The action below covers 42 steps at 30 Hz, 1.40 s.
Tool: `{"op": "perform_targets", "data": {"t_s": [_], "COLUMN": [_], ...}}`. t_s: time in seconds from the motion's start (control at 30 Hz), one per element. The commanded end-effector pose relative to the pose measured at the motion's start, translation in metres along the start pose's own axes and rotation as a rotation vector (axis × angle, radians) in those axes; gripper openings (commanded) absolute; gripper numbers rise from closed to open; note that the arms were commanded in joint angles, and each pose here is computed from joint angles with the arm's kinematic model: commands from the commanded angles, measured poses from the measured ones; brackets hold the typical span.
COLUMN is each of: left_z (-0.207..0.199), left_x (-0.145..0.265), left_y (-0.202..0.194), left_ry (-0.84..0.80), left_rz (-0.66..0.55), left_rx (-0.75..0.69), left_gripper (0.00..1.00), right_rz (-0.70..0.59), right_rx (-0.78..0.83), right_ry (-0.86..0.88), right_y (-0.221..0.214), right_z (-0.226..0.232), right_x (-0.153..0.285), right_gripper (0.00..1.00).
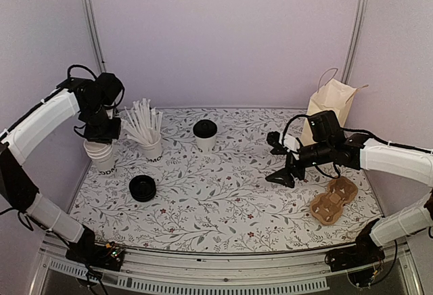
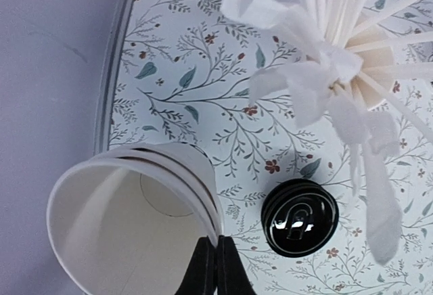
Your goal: Pack the takeout coffee
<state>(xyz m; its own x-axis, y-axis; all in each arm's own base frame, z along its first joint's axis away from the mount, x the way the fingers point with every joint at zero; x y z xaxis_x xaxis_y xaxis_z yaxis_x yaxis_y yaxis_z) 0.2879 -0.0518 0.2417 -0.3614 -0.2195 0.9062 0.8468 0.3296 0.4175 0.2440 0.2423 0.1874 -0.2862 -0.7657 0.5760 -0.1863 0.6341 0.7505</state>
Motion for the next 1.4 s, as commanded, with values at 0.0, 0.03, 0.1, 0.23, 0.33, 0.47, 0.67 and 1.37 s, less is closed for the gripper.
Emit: {"op": "perform_targets", "data": {"t_s": [0.0,0.03,0.1,0.23,0.33,0.47,0.67,1.37], "left_z": [-0.012,0.003,0.008,0.001,-0.019,-0.004,-0.021,0.011], "left_x": [0.011,0.009,0.006,-0.001,-0.007,-0.019,-0.023,-0.005], "left_y": [0.008,0.012,0.012,0.011,0.006,0.004,0.004,0.017], "left_ry": [-0.106,0.051,0.073,0.087,-0.068,0.066,-0.202,0.18], "left_rz": [-0.045,-0.075,-0.013,-0.016,-0.01,0.022,0.106,-0.052], "left_rx": [0.021,0.017,0.003,-0.006,0.014,0.0,0.014,0.036], "left_gripper": [0.0,0.0,0.0,0.0,0.0,0.0,0.0,0.0], "right_rz": [-0.012,-0.012,-0.009,-0.004,-0.002,0.0,0.001,0.013], "right_rx": [0.005,0.005,0.004,0.003,0.003,0.001,0.003,0.003], "right_ry": [0.011,0.011,0.012,0.014,0.017,0.018,0.021,0.028], "right_y": [0.003,0.003,0.002,0.001,0.001,0.0,0.0,-0.003], "right_z": [0.001,0.001,0.001,0.001,0.001,0.002,0.002,0.002], "right_x": [0.003,0.003,0.003,0.002,0.001,0.001,0.001,-0.001], "right_gripper": [0.99,0.99,0.99,0.99,0.99,0.99,0.99,0.99]}}
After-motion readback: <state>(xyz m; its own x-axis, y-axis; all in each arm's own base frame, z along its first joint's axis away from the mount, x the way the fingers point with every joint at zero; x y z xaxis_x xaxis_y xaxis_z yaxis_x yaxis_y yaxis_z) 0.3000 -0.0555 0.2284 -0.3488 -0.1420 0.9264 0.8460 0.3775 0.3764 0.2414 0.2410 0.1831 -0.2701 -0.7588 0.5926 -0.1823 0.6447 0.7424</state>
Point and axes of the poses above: each gripper's point midway between its finger pads, its own x axis back along the fingers, its own z axis along the line the jaws close on, y = z × x, the point moved 4 cm from there along x, back along the fingers, and after that the axes turned 15 degrees about x, right-handed, at the moved point
